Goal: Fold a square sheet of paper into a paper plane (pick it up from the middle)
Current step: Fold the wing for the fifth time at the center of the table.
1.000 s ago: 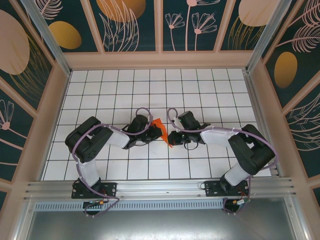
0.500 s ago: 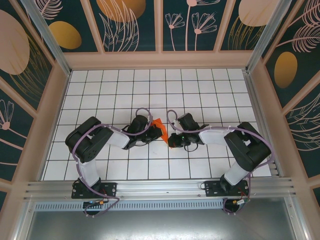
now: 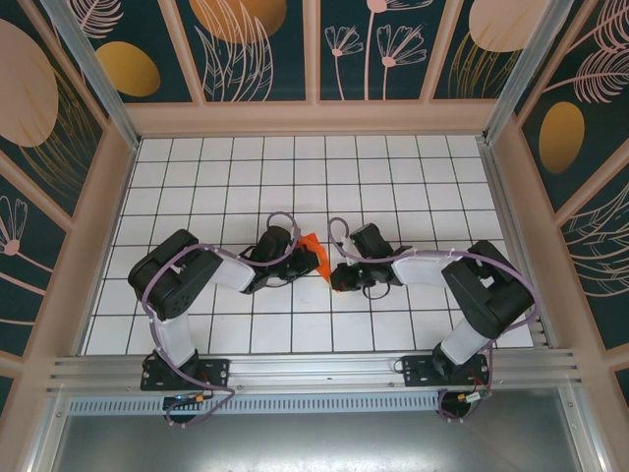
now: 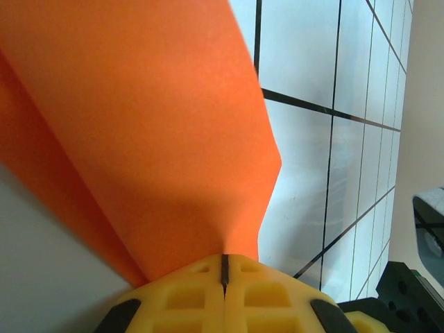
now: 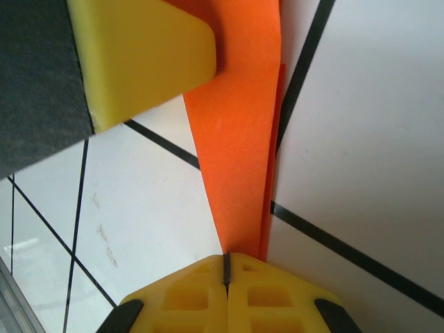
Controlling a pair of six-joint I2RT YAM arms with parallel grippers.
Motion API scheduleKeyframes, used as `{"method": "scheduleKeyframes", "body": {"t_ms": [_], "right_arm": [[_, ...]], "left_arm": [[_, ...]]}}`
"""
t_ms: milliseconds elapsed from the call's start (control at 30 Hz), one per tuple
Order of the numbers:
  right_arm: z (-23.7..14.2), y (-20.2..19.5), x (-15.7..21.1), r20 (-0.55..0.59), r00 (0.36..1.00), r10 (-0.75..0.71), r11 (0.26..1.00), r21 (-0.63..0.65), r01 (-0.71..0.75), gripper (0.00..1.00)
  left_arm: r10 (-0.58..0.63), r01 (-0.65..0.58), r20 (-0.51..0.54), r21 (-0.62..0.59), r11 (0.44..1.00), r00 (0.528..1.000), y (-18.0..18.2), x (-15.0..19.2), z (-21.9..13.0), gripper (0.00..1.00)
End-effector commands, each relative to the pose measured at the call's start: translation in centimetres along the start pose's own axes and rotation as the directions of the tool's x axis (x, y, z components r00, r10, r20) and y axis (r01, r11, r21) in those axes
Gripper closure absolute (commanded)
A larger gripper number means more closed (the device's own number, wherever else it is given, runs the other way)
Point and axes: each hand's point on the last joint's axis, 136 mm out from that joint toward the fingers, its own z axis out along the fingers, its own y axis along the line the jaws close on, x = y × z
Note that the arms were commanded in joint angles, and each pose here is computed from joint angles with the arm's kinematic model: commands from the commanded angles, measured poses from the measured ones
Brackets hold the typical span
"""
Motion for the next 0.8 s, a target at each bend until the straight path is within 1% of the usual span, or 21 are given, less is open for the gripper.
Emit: {"method": "scheduleKeyframes", "body": {"t_ms": [0,167,333,467,667,767], "right_arm": [[-0.3,-2.8,6.5,-0.181,0.979,0.092,0.993,0.094,-0.076,0.95],[-1.1,-3.4,7.9,-0.171,0.978,0.121,0.988,0.112,-0.102,0.95],[-1.8,-2.9,7.1,-0.129,0.985,0.111,0.989,0.109,-0.097,0.95],[-2.1,-1.8,4.5,-0.058,0.995,0.083,0.993,0.085,-0.078,0.95],[-3.4,1.7,-0.6,0.088,0.996,0.015,1.0,-0.007,-0.014,0.95],[-3.3,2.3,-1.8,0.112,0.994,0.001,1.0,-0.021,0.001,0.94]], "left_arm": [[-0.064,0.06,0.008,-0.48,0.875,0.998,13.9,2.6,-1.3,1.0],[-0.056,0.053,0.008,-0.477,0.877,0.998,13.7,2.5,-1.3,1.0],[-0.049,0.045,0.003,-0.47,0.881,0.999,13.4,2.4,-1.0,1.0],[-0.031,0.026,-0.002,-0.464,0.885,1.0,12.8,1.9,-0.7,1.0],[-0.012,0.01,-0.003,-0.438,0.899,1.0,11.3,1.1,-0.4,1.0],[-0.005,0.001,-0.007,-0.421,0.907,1.0,10.6,1.0,-0.5,1.0]]}}
